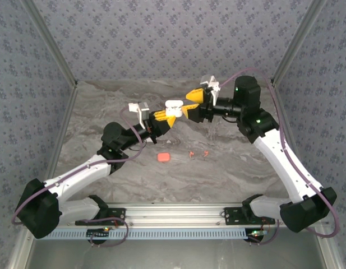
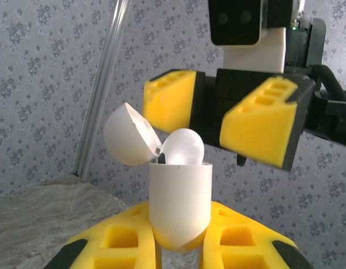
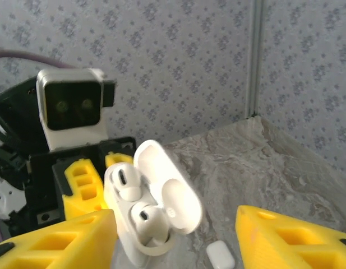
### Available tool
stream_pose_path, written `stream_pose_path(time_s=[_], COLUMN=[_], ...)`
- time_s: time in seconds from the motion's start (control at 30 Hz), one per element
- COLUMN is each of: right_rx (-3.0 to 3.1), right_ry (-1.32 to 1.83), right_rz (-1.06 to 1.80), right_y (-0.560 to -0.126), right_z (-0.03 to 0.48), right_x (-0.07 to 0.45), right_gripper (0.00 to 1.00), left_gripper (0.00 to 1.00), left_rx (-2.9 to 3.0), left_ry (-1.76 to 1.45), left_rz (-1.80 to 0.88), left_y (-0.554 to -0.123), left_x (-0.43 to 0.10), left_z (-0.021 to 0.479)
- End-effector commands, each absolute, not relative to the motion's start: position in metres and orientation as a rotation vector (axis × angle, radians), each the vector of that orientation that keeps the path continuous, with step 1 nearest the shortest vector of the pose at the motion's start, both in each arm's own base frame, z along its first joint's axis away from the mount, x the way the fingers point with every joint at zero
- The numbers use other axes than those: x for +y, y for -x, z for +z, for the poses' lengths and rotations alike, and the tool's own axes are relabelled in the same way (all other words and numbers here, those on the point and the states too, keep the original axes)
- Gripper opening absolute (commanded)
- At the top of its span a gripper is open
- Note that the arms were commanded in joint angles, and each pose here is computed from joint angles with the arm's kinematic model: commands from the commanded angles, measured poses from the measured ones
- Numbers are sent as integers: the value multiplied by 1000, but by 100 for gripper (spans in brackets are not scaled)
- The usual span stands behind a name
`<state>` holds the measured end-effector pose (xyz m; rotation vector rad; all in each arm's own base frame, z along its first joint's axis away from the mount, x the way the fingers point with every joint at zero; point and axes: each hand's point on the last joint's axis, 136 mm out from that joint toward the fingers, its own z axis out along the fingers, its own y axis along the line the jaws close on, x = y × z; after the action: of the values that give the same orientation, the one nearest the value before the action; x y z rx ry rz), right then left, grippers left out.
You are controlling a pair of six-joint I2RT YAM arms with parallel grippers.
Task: Insert wireless bluetooth earbuds into charging case
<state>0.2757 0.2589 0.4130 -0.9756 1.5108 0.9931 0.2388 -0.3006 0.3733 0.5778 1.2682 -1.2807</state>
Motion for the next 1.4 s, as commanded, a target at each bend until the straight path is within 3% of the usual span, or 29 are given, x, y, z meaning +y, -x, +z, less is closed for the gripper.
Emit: stream_pose_path(time_s=[0.0,0.13,0.17,0.5,0.77,1.17,1.37], right_rx=[1523,1580,1594,1694,1652,1609,1700], right_ry=[838,758,754,819,905,937,796], right_rz=[989,1101,1145,1316,1364,1300,1069], right_y=[-276,-275,-274,-261,-246,-224,-248], right_z=[443,439,435,408,415,418,411], right_x=[238,233,235,278,289,277,257], right_gripper=[75,99,100,100,100,100,100], left_gripper=[0,0,0,0,0,0,0], left_rx=[1157,1141,1138,1148,1176,1210,1234], left_ry=[-614,-630,-636,-653,-654,-641,-644], left_rz=[-1235,-1213,-1213,-1229,-1224,-1212,-1209], left_y=[-229,-228,-227,-228,-231,-238,-239], left_x=[-293,-293,-294,-303,-308,-310,-311], left_z=[390,389,390,389,384,376,372])
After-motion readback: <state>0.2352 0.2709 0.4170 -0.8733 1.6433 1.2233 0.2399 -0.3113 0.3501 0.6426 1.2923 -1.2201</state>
